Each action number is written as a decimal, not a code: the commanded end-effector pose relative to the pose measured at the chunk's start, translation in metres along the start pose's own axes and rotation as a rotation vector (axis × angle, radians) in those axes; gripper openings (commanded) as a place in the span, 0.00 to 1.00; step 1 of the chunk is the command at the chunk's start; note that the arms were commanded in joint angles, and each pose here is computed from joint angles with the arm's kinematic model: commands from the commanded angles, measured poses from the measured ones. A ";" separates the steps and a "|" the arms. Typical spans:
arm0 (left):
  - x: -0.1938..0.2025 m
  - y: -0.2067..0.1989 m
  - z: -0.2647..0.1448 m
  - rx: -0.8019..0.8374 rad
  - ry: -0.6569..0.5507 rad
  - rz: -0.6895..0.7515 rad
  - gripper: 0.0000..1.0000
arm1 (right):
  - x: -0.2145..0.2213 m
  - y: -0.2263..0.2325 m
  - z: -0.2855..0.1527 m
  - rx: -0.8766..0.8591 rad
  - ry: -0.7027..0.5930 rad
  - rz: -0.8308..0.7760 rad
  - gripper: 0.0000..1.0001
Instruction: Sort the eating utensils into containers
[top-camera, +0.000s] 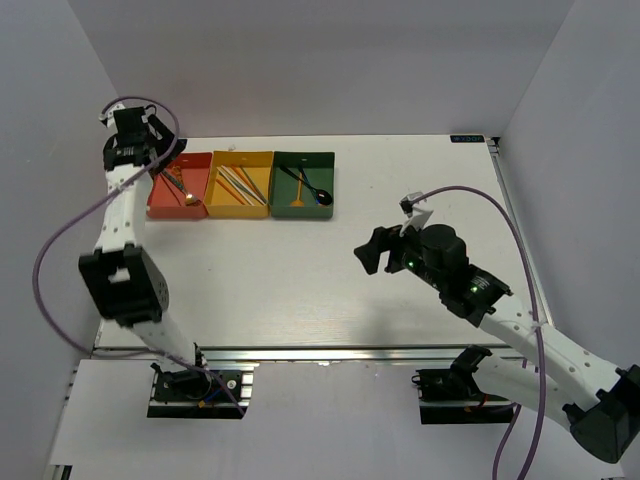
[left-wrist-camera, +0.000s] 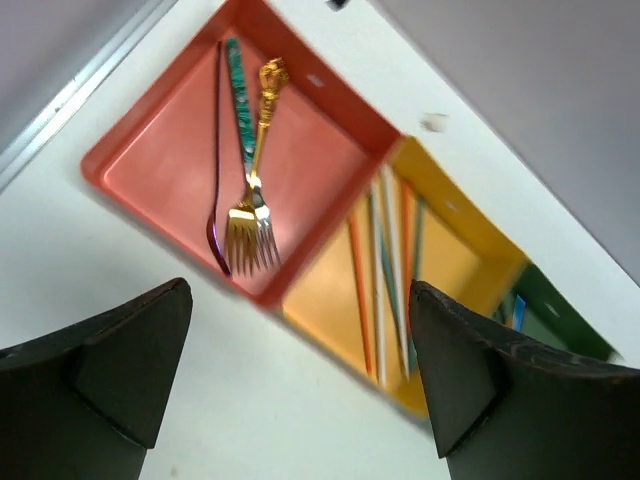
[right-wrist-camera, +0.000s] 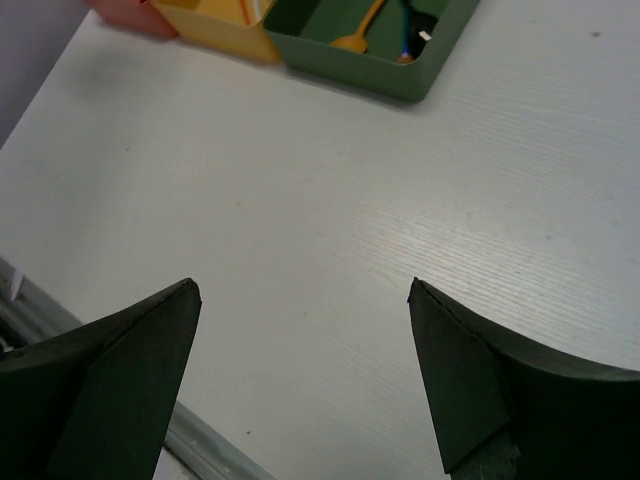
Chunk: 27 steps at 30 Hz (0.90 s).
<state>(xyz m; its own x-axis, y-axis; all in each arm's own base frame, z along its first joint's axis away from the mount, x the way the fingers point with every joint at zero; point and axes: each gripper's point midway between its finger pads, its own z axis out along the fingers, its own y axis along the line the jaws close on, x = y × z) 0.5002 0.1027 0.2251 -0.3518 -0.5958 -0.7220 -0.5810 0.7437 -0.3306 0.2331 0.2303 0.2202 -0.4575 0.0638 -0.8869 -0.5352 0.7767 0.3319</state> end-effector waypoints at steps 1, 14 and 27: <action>-0.009 -0.009 -0.096 0.105 -0.084 0.097 0.98 | -0.045 -0.024 -0.016 0.173 -0.123 -0.016 0.89; 0.111 0.082 -0.199 0.179 -0.286 0.152 0.98 | -0.069 -0.086 -0.083 0.569 -0.175 -0.085 0.89; 0.105 0.085 -0.225 0.205 -0.369 0.114 0.98 | -0.007 -0.089 -0.071 0.487 -0.068 -0.050 0.89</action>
<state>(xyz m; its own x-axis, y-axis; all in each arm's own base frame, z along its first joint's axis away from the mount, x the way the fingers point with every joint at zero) 0.2489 0.0303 0.2517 -0.1234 -0.3859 -0.9143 -0.3585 0.8764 -0.3215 0.2343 0.1153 0.2161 -0.3937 0.0127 -0.9191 -0.1573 0.9842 0.0810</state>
